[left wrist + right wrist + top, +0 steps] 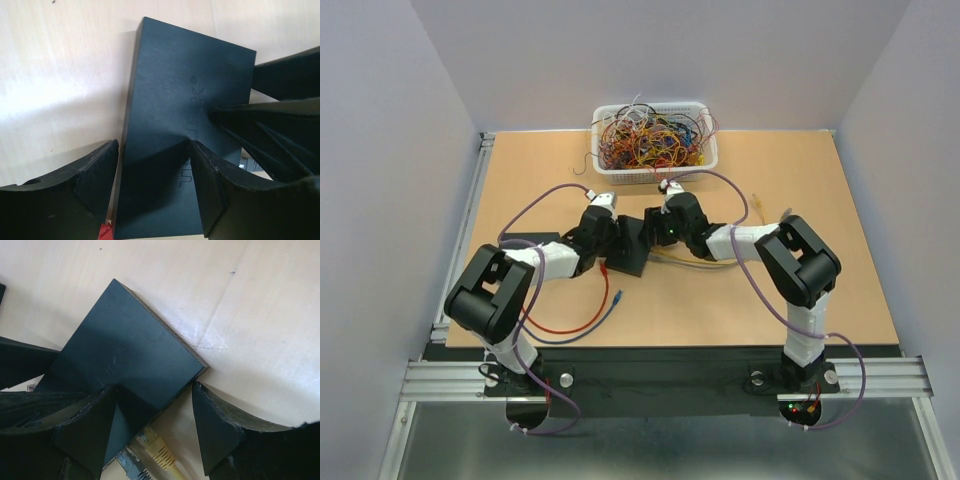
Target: Insert the plug into the switch port
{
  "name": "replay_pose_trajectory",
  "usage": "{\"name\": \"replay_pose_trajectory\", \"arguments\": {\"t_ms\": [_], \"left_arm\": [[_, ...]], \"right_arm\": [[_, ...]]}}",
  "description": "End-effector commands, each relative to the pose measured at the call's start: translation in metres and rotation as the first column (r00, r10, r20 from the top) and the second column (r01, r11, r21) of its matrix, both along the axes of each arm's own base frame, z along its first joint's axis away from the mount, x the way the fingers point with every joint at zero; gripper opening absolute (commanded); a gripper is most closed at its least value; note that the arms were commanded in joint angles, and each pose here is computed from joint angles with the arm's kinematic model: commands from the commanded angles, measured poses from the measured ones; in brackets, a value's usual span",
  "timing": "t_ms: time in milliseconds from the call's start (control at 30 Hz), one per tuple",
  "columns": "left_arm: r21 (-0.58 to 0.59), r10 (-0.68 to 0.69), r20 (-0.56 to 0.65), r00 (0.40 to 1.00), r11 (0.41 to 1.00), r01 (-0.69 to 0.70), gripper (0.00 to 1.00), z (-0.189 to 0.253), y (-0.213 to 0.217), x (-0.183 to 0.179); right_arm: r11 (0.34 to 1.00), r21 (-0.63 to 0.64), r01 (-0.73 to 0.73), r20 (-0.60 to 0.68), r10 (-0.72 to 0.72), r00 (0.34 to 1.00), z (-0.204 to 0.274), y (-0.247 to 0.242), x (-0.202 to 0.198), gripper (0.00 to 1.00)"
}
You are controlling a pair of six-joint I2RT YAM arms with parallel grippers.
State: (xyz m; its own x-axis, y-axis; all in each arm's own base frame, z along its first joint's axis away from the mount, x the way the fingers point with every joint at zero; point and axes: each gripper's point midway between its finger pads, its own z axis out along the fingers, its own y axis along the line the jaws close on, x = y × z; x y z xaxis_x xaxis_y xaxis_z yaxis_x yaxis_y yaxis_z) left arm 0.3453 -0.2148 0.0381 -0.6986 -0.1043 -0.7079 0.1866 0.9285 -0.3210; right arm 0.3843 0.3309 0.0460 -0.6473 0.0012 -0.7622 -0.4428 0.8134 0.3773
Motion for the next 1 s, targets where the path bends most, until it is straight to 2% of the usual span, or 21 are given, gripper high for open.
{"name": "replay_pose_trajectory", "arguments": {"t_ms": [0,167,367,567,600,767,967], "left_arm": [[0.042,0.044,0.003,0.999,0.998,-0.044,0.7,0.002,0.015,-0.007],[0.048,0.061,0.013,0.998,0.997,-0.062,0.7,0.007,0.018,-0.003],[0.051,0.058,0.032,0.998,0.997,-0.059,0.7,0.022,0.014,0.009],[0.005,0.064,-0.006,0.998,0.998,-0.064,0.7,0.017,0.008,0.004],[-0.007,0.074,-0.029,0.997,0.997,-0.075,0.7,0.011,0.008,-0.001],[-0.093,0.103,-0.074,0.992,0.99,-0.109,0.7,0.004,0.002,-0.013],[-0.209,0.059,-0.129,0.99,0.974,-0.085,0.7,0.011,-0.03,-0.027]], "right_arm": [[0.99,0.098,-0.106,0.018,0.105,0.994,0.02,0.028,-0.004,0.66],[0.986,0.102,-0.135,0.032,0.132,0.991,0.021,0.029,-0.007,0.66],[0.995,0.008,-0.099,0.088,0.098,0.991,0.033,0.018,0.007,0.67],[0.996,-0.089,0.009,0.19,0.008,0.982,0.071,-0.006,0.024,0.7],[0.99,-0.12,0.078,0.216,-0.05,0.975,0.076,-0.02,0.03,0.71],[0.966,-0.125,0.227,0.275,-0.186,0.943,0.108,-0.073,0.019,0.77],[0.967,-0.058,0.248,0.311,-0.218,0.925,0.138,-0.101,-0.018,0.81]]}}
